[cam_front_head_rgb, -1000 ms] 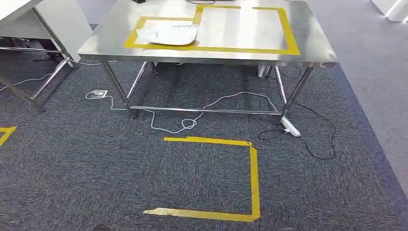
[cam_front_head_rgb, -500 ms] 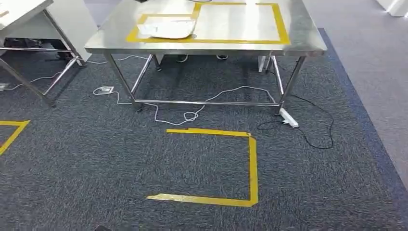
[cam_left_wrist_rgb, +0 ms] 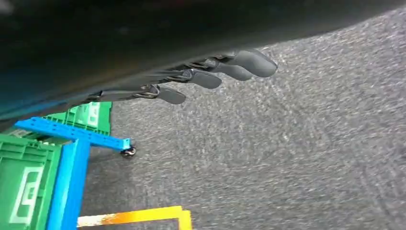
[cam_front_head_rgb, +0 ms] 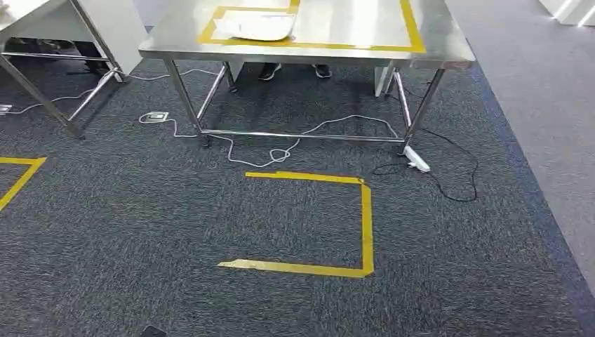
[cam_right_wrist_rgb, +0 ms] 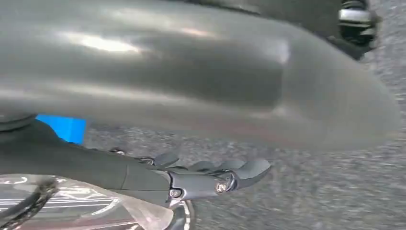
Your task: Take the parts from the cabinet and place them on the table.
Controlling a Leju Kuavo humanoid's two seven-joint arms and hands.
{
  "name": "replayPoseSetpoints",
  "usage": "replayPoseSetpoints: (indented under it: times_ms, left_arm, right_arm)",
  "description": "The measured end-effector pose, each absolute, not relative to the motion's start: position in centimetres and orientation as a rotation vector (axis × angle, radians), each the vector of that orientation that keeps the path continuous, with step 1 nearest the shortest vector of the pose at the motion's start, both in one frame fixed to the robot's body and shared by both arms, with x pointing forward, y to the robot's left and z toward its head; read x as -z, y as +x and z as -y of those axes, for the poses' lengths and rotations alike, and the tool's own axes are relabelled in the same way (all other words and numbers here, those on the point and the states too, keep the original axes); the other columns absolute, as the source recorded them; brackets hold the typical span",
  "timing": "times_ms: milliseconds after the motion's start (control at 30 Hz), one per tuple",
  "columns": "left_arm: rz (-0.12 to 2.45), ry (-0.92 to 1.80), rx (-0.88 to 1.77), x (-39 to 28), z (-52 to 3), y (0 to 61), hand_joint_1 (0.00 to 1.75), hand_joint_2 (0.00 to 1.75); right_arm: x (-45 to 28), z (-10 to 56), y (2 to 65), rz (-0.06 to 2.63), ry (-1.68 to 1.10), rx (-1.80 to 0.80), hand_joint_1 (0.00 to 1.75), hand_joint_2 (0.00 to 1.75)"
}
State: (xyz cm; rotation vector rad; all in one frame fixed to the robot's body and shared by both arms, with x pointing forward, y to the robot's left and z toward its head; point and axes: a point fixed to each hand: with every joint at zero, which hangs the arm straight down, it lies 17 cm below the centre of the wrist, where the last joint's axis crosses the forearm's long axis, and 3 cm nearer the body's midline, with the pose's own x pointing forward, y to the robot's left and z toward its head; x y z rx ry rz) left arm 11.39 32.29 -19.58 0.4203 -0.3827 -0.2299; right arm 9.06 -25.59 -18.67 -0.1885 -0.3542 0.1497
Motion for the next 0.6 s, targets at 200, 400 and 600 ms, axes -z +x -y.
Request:
replayPoseSetpoints:
  times_ms: [200,400,600]
  left_arm:
    - [0.396,0.422,0.233,19.3,-32.1,11.8,0.0,0.0]
    - [0.382,0.419,0.228,19.4,-32.0,11.0,0.0,0.0]
    - [0.346,0.434,0.202,19.4,-32.5,10.8,0.0,0.0]
  right_arm:
    - [18.5,25.6,9.4,0.36,-0.19,-0.143,0.0,0.0]
    - [18.6,25.7,9.1,0.351,-0.189,-0.139,0.0,0.0]
    - [18.6,25.6,9.2,0.352,-0.188,-0.139,0.0,0.0]
